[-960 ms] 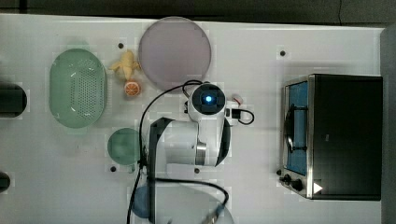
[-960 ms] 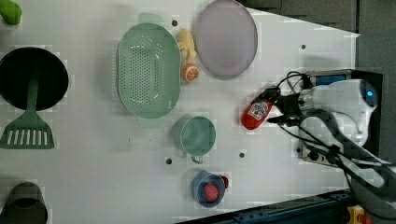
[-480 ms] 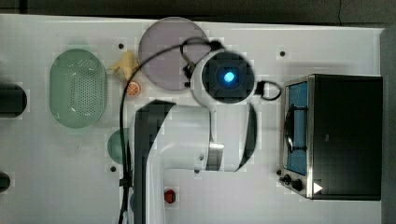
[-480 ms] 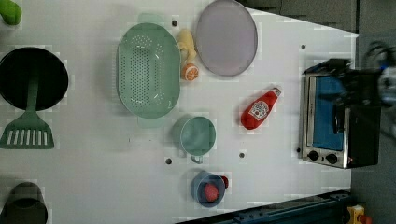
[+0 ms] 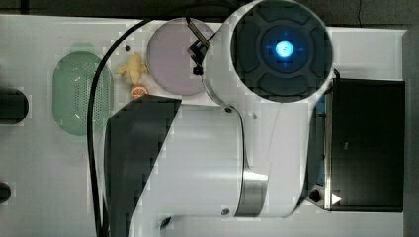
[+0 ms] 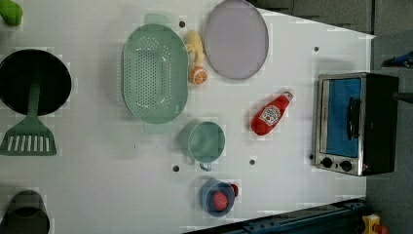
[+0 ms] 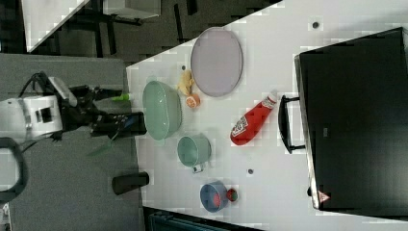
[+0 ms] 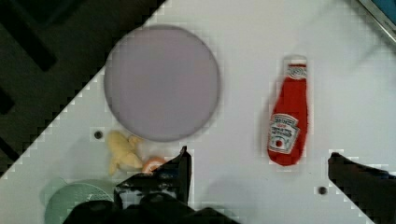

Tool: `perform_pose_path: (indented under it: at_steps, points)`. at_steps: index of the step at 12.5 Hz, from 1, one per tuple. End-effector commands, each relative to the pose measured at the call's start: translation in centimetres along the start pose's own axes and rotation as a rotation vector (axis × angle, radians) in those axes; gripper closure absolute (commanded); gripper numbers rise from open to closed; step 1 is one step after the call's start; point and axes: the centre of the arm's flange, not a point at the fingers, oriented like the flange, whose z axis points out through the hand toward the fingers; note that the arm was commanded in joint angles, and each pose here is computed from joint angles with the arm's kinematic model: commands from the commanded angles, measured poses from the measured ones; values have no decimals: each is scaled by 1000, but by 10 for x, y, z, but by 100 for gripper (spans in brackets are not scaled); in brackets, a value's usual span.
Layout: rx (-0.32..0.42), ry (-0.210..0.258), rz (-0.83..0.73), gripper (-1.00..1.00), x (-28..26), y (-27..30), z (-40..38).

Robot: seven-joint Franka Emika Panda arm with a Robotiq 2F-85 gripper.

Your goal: Pick Ketchup from oven and place it on table.

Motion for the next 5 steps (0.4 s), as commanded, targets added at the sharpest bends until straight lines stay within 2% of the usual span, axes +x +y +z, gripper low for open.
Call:
perform_pose_path:
  at_steps: [1, 3, 5]
  points:
    - [-34, -30, 25, -100, -2, 1, -19]
    - [-77, -20, 23, -100, -2, 7, -36]
    - [-122, -36, 17, -100, -8, 10, -41]
